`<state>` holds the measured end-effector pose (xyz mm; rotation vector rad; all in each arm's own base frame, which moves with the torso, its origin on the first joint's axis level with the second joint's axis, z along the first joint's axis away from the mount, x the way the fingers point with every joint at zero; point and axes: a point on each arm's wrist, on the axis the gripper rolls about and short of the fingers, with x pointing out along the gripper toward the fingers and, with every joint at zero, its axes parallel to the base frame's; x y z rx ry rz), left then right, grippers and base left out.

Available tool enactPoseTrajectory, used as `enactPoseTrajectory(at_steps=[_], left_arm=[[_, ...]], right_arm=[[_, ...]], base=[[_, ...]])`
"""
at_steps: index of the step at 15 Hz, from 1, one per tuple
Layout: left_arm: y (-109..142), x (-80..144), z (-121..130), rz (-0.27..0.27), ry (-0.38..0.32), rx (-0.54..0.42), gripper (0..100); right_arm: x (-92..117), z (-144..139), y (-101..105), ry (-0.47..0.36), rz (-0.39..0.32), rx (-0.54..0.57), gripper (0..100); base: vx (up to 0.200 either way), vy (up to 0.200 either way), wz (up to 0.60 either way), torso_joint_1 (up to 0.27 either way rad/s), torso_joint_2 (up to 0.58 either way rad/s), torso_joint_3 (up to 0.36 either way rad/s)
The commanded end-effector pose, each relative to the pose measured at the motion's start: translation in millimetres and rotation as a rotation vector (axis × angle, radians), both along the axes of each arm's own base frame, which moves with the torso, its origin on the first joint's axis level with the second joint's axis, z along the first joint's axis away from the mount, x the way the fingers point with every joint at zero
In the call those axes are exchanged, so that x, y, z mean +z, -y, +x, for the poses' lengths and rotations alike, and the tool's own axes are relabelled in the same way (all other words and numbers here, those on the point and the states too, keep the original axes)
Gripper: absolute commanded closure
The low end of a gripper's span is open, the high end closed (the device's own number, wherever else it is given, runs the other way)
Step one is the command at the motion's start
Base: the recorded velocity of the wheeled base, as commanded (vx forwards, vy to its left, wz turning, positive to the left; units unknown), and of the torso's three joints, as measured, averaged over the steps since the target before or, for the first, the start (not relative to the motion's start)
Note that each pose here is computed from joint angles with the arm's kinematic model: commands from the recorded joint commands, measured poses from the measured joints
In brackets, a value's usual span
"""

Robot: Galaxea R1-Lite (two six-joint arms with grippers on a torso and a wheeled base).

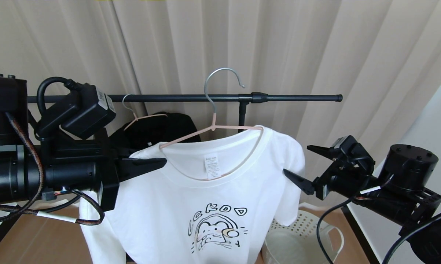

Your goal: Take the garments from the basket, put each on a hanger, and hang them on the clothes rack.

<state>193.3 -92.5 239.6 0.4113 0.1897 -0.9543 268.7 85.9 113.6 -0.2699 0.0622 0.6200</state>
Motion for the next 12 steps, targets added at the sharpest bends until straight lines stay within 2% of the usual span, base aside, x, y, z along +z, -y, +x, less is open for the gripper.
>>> enactPoseTrajectory(at_steps=[1, 4, 10, 11, 12], left_arm=[[-0.6, 0.6, -1.0, -0.001, 0.003, 0.001, 100], [-0.4, 0.2, -1.2, -0.001, 0.002, -0.001, 100], [-0.2, -2.5, -2.3, 0.003, -0.007, -0.004, 100], [-0.6, -1.5, -3.3, 0.001, -0.002, -0.004, 100], [-1.1, -2.5, -3.7, 0.002, -0.005, -0.002, 100]], right_arm=[[-1.6, 1.8, 5.1, -0.004, -0.002, -0.004, 0], [-7.9, 5.6, 7.6, -0.012, -0.022, 0.030, 0], [-11.3, 13.9, 5.7, -0.004, -0.018, 0.022, 0], [-10.7, 14.5, 5.7, -0.002, -0.017, 0.014, 100], [-8.8, 16.1, 6.7, 0.005, -0.013, 0.007, 100]], base=[[0.000, 0.000, 0.00, 0.000, 0.00, 0.000], [0.000, 0.000, 0.00, 0.000, 0.00, 0.000], [0.000, 0.000, 0.00, 0.000, 0.00, 0.000], [0.000, 0.000, 0.00, 0.000, 0.00, 0.000], [0.000, 0.000, 0.00, 0.000, 0.00, 0.000]])
